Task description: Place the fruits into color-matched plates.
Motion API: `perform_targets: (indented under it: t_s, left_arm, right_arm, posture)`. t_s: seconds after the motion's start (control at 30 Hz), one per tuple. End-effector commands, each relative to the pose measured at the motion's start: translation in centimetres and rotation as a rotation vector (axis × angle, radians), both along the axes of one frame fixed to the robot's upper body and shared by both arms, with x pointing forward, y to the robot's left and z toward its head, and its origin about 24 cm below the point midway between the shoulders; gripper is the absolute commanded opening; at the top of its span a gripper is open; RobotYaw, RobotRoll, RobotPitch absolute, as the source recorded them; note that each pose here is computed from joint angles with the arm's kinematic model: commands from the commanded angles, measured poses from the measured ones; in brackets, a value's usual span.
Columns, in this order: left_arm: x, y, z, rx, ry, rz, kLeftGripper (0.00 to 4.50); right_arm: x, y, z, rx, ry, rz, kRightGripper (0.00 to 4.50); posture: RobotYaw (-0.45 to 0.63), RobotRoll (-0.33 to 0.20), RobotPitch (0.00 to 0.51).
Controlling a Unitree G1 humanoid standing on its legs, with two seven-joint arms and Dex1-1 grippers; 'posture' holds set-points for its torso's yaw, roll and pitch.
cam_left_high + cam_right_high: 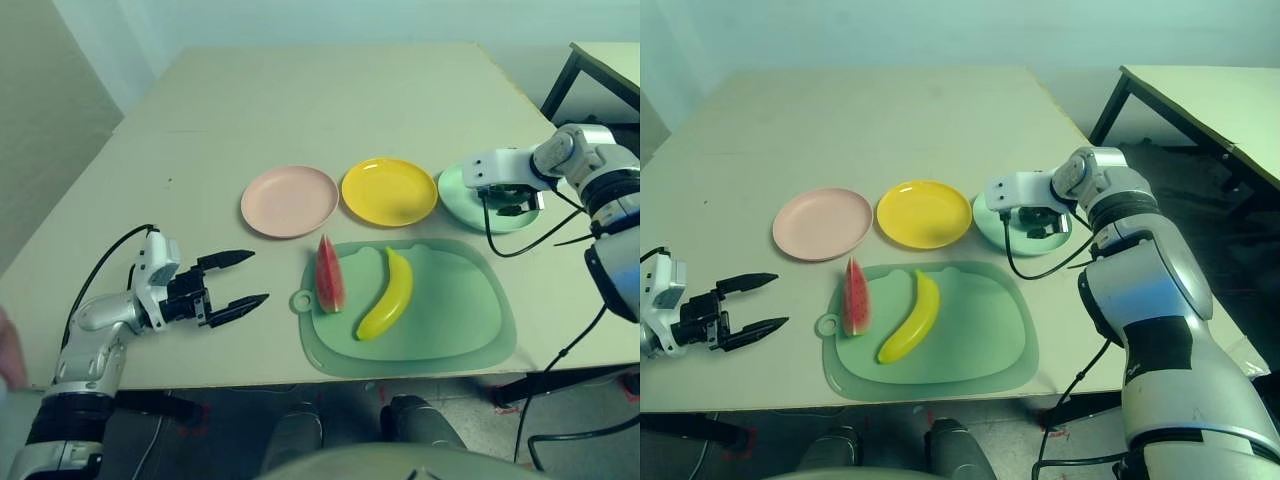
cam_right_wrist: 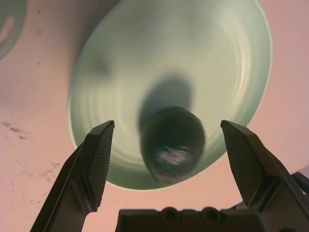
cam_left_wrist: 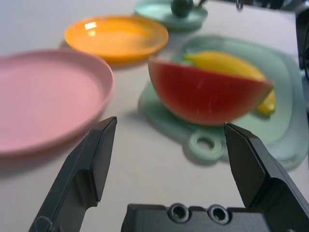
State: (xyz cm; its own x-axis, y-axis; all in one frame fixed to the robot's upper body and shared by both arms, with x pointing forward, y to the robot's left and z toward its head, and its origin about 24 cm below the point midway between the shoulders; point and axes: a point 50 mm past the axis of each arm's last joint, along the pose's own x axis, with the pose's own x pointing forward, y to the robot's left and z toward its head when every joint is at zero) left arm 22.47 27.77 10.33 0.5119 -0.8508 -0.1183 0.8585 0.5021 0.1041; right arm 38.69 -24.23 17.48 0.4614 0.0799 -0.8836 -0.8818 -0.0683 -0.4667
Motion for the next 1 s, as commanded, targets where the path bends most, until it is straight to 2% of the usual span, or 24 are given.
perform_targets:
  t_s: [0.03, 0.3, 0.43, 0.5, 0.7, 1.0]
  left_arm:
    - [-0.1, -0.1, 0.9, -0.013, -0.015, -0.001, 4.50]
    - [-0.5, -0.4, 2.1, -0.015, -0.030, -0.016, 4.50]
    - [-0.6, -0.1, 2.7, -0.014, -0.032, -0.017, 4.50]
    - [-0.8, -0.1, 2.7, -0.010, -0.024, -0.029, 4.50]
    - [-1.8, -0.3, 2.2, 0.013, 0.005, -0.180, 4.50]
    - [-2.5, 0.8, 0.9, 0.098, 0.072, -0.258, 4.50]
  right_arm:
    - [0.0, 0.1, 1.0, 0.014, 0.007, 0.020, 4.46]
    - [-0.5, 2.0, 4.5, 0.043, 0.073, 0.206, 4.46]
    - [-1.7, 5.0, 6.3, 0.082, 0.140, 0.458, 4.46]
    - [-2.6, 6.2, 6.0, 0.087, 0.146, 0.552, 4.46]
    - [-7.4, 10.2, 3.5, 0.091, 0.227, 0.847, 4.46]
    - [-10.0, 13.6, 1.9, 0.053, 0.269, 1.020, 4.46]
  posture:
    - [0.02, 0.000, 0.045]
    - [0.01, 0.000, 0.050]
    - [0.01, 0.000, 0.051]
    - [0.01, 0.000, 0.051]
    - [0.01, 0.000, 0.054]
    - [0.01, 0.000, 0.051]
